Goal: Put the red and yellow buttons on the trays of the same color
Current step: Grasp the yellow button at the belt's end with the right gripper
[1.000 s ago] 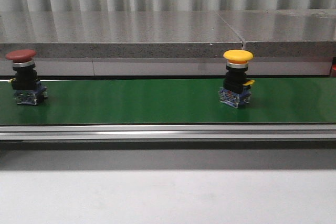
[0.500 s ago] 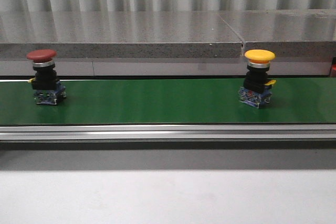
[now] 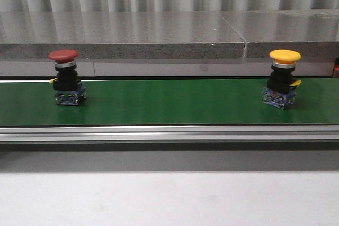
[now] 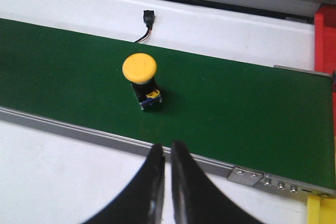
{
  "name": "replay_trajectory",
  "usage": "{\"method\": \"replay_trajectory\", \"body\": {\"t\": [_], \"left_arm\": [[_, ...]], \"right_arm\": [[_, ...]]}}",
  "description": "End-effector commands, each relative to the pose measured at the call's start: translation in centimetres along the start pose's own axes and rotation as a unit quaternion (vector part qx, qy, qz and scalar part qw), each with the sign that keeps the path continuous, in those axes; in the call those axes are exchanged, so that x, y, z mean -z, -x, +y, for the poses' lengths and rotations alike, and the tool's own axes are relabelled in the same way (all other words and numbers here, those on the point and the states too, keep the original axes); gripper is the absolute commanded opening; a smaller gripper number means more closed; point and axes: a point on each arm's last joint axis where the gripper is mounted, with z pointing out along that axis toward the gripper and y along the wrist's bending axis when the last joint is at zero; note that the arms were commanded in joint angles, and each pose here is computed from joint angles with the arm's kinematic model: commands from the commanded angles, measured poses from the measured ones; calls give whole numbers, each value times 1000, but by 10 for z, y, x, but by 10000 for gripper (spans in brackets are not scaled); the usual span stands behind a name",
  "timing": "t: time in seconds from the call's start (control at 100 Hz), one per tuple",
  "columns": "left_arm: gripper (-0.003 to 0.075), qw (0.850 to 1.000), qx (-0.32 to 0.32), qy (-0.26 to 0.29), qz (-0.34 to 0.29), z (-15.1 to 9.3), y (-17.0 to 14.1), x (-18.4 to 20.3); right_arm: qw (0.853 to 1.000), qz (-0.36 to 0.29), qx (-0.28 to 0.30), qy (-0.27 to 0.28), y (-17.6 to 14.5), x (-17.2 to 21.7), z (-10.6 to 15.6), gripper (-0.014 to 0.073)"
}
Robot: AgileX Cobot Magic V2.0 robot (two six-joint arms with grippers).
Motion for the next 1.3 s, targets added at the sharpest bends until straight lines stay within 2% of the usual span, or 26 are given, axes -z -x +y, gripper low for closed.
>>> {"method": "replay_trajectory", "body": {"t": [0.0, 0.11, 0.18, 0.23, 0.36, 0.57, 0.85, 0.92, 1.07, 1.12, 1.19, 1.29], "left_arm": [[-20, 998, 0, -6, -57, -2, 9, 10], [-20, 998, -1, -7, -68, -2, 8, 15], [-20, 998, -1, -7, -69, -2, 8, 16], [-20, 998, -1, -7, -69, -2, 8, 16], [-20, 998, -1, -7, -69, -2, 8, 16], [-20, 998, -1, -7, -69, -2, 8, 16], [-20, 998, -1, -7, -69, -2, 8, 16], [-20, 998, -1, -7, -69, -2, 8, 16], [-20, 998, -1, -7, -69, -2, 8, 16], [-20, 998, -1, -7, -69, -2, 8, 16], [-20, 998, -1, -7, -69, -2, 8, 16], [-20, 998, -1, -7, -69, -2, 8, 16]], "right_arm": [[1000, -18, -5, 6, 26, -2, -1, 235], [999, 27, -11, 19, 44, -21, -4, 516], [997, 64, -16, 31, 54, -34, -6, 632], [995, 90, -22, 42, 60, -45, -6, 666], [986, 151, -27, 59, 71, -77, -12, 653], [975, 210, -2, 73, 75, -129, -22, 653], [966, 244, 27, 80, 62, -185, -34, 645], [966, 246, 26, 78, 59, -193, -36, 587], [968, 239, 28, 68, 58, -202, -39, 333], [969, 235, 28, 66, 59, -202, -39, 273], [971, 227, 29, 63, 60, -203, -40, 237], [973, 219, 29, 61, 63, -200, -40, 237]]}}
